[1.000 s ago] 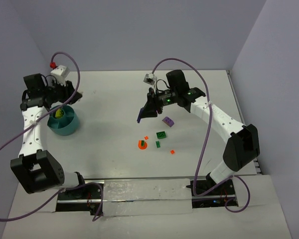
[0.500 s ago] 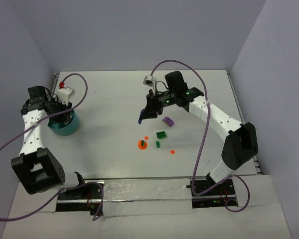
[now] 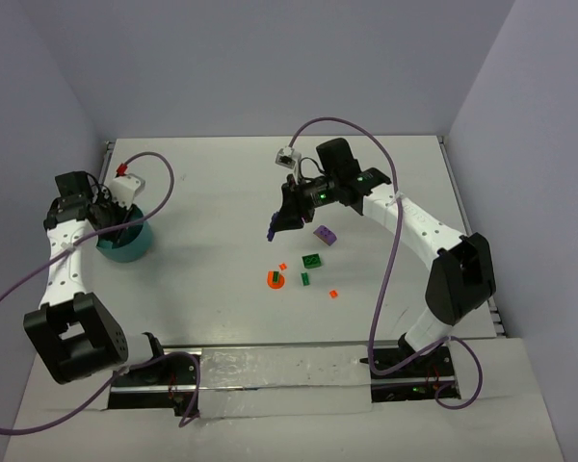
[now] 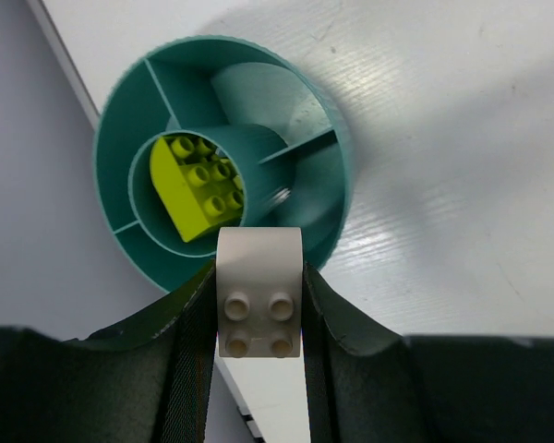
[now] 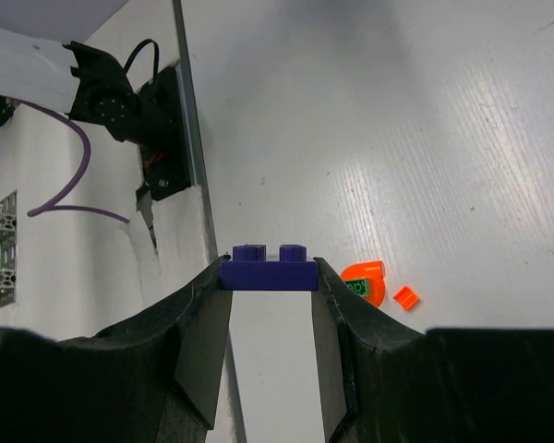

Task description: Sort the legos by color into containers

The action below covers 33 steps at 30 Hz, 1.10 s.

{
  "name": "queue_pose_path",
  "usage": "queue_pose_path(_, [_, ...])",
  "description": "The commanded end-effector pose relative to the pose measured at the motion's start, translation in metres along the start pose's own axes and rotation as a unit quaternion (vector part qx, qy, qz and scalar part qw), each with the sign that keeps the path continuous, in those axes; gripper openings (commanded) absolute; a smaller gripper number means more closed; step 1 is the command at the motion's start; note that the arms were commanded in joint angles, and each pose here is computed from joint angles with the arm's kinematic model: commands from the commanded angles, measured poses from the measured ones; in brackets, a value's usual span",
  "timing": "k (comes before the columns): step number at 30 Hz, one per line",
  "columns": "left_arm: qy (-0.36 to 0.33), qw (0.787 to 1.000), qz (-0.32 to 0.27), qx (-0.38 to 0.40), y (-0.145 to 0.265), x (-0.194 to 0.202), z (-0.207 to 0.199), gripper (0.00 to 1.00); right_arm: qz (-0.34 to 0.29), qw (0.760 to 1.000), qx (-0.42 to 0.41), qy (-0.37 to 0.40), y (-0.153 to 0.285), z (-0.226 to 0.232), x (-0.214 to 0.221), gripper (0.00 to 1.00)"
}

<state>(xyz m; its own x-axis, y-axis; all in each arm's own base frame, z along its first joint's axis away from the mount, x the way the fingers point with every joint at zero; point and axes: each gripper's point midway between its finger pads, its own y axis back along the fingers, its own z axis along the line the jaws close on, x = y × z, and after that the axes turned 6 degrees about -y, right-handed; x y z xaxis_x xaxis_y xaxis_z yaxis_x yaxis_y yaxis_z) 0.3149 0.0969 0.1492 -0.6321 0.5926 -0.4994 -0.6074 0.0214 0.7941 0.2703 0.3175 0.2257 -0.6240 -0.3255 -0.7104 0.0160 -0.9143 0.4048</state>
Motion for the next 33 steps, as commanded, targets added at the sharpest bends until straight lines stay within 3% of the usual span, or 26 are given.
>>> queue_pose_path(1, [-0.037, 0.998, -0.027, -0.048, 0.010, -0.013, 0.023, 0.35, -0.010, 1.000, -0.012, 0.021, 0.001, 0.008, -0.015, 0.00])
queue_pose_path(7, [-0.070, 0.995, -0.048, -0.046, 0.010, -0.017, 0.018, 0.40, -0.006, 1.000, -0.012, 0.015, 0.000, 0.007, -0.016, 0.00])
queue_pose_path(29, [-0.088, 0.994, -0.051, -0.043, -0.007, -0.021, 0.012, 0.53, -0.004, 1.000, -0.014, 0.011, 0.000, 0.007, -0.016, 0.00])
queue_pose_path(33, [-0.080, 0.992, -0.096, -0.027, 0.009, -0.046, 0.010, 0.56, -0.004, 1.000, -0.020, 0.016, 0.000, 0.010, -0.016, 0.00])
